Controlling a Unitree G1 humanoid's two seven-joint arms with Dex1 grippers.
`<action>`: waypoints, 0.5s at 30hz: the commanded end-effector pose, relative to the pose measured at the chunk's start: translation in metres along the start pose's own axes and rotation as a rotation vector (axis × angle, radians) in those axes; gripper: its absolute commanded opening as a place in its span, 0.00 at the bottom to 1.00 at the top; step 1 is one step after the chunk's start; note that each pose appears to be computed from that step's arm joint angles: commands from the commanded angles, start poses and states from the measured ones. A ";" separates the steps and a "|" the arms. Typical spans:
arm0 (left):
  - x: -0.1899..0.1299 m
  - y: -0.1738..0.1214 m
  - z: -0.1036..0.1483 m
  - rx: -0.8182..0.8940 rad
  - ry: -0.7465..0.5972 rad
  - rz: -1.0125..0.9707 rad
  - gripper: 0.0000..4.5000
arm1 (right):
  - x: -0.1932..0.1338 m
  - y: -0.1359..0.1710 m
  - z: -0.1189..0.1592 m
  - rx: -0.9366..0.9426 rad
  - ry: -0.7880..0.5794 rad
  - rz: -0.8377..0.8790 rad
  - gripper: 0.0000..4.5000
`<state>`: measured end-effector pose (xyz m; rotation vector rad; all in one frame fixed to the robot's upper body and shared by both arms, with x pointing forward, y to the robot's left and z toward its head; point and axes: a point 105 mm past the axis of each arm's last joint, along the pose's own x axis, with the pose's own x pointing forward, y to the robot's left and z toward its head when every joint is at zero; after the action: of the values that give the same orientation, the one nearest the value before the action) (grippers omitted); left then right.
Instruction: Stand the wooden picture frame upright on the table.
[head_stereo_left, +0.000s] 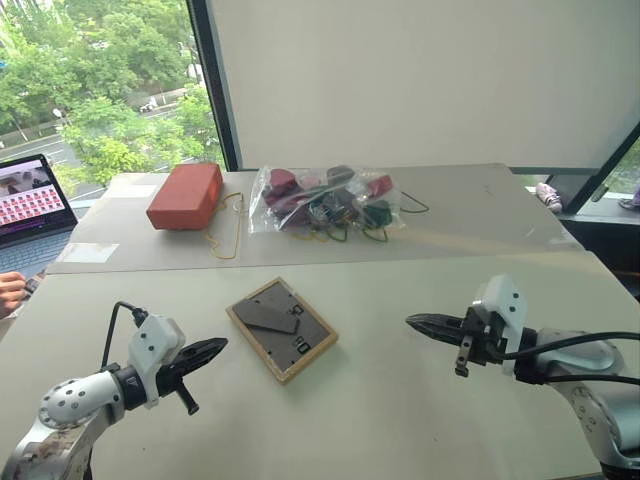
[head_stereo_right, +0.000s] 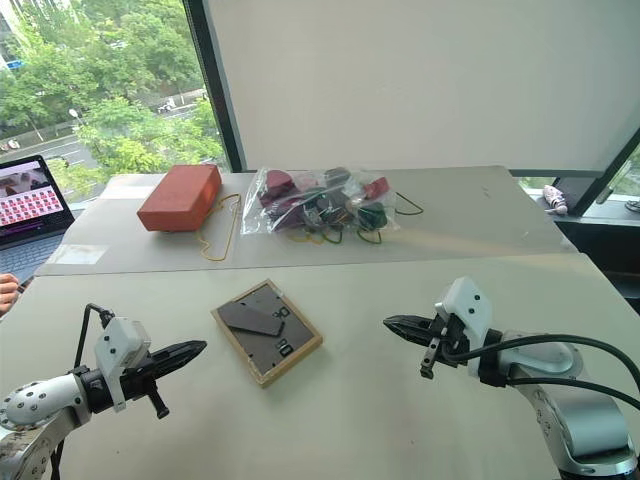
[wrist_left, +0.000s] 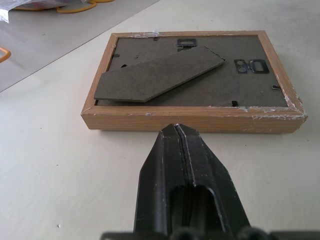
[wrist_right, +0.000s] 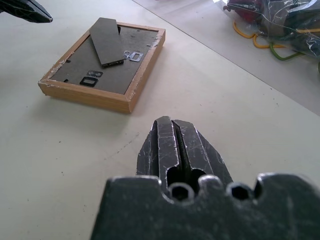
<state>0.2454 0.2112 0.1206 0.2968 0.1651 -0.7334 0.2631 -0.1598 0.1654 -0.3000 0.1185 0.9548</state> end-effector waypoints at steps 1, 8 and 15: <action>0.004 0.002 -0.001 0.005 0.014 0.009 0.00 | 0.017 -0.011 -0.008 -0.049 0.050 -0.018 0.00; 0.029 0.030 -0.032 0.051 0.140 0.078 0.00 | 0.103 -0.034 -0.040 -0.175 0.222 -0.057 0.00; 0.059 0.049 -0.031 0.166 0.182 0.078 0.00 | 0.156 -0.006 -0.020 -0.248 0.173 0.031 0.00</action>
<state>0.3145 0.2204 0.0913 0.4824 0.2599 -0.6422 0.3630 -0.0631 0.1042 -0.5836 0.2119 0.9312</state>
